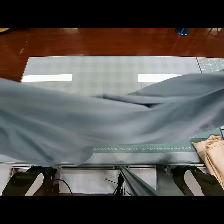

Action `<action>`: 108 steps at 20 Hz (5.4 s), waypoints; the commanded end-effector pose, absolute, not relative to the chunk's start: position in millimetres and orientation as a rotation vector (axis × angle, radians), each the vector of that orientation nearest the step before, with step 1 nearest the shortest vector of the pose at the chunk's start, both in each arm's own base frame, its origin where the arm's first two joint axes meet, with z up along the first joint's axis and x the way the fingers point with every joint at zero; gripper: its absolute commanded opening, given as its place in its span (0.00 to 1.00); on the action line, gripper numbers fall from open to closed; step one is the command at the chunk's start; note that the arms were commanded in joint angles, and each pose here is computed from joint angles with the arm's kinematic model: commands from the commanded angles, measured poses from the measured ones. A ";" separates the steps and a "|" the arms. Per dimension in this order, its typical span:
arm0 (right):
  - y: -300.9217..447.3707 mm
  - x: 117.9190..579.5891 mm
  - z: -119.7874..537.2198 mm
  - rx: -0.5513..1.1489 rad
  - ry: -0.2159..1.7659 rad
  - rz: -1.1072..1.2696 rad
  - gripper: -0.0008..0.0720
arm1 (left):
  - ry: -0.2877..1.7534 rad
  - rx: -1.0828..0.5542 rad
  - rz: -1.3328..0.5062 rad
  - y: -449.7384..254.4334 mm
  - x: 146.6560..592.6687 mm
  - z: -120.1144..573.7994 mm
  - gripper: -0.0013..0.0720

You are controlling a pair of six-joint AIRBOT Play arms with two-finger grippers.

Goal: Fold the shirts.

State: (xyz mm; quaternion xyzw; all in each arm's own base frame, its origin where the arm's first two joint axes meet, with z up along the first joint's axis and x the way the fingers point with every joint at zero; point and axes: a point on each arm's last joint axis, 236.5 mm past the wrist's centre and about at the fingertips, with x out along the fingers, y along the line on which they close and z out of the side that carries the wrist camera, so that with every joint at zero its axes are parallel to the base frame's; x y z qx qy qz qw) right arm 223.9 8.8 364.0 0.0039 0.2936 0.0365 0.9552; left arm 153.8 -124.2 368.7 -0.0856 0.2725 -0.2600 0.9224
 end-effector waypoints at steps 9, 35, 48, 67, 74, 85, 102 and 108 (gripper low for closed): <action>13.4 386.3 158.6 0.144 1.260 0.301 0.05 | 0.917 -0.251 -0.416 -110.2 327.1 165.2 0.06; -85.6 435.1 91.9 0.021 1.324 0.005 0.65 | 1.304 -0.316 -0.189 9.0 367.5 58.2 0.52; -94.6 343.1 27.2 0.562 1.326 0.115 0.76 | 1.547 -0.761 -0.241 -57.3 232.6 -72.0 0.83; -105.8 282.3 -18.2 0.688 1.394 0.010 0.76 | 1.539 -0.750 -0.374 -107.5 249.7 -89.7 0.06; -56.5 248.8 -68.3 0.761 1.503 0.092 0.76 | 1.519 -0.740 -0.382 -107.3 252.8 -83.2 0.06; -15.9 276.9 -109.9 0.681 1.464 -0.018 0.74 | 1.504 -0.721 -0.399 -106.7 256.8 -80.3 0.06; -1.8 302.5 447.7 0.065 0.066 0.090 0.05 | -0.022 -0.057 -0.526 -107.3 261.4 494.2 0.06; 2.6 184.3 521.7 -0.008 -0.085 -0.064 0.05 | -0.245 -0.020 -0.337 -94.4 126.4 557.5 0.06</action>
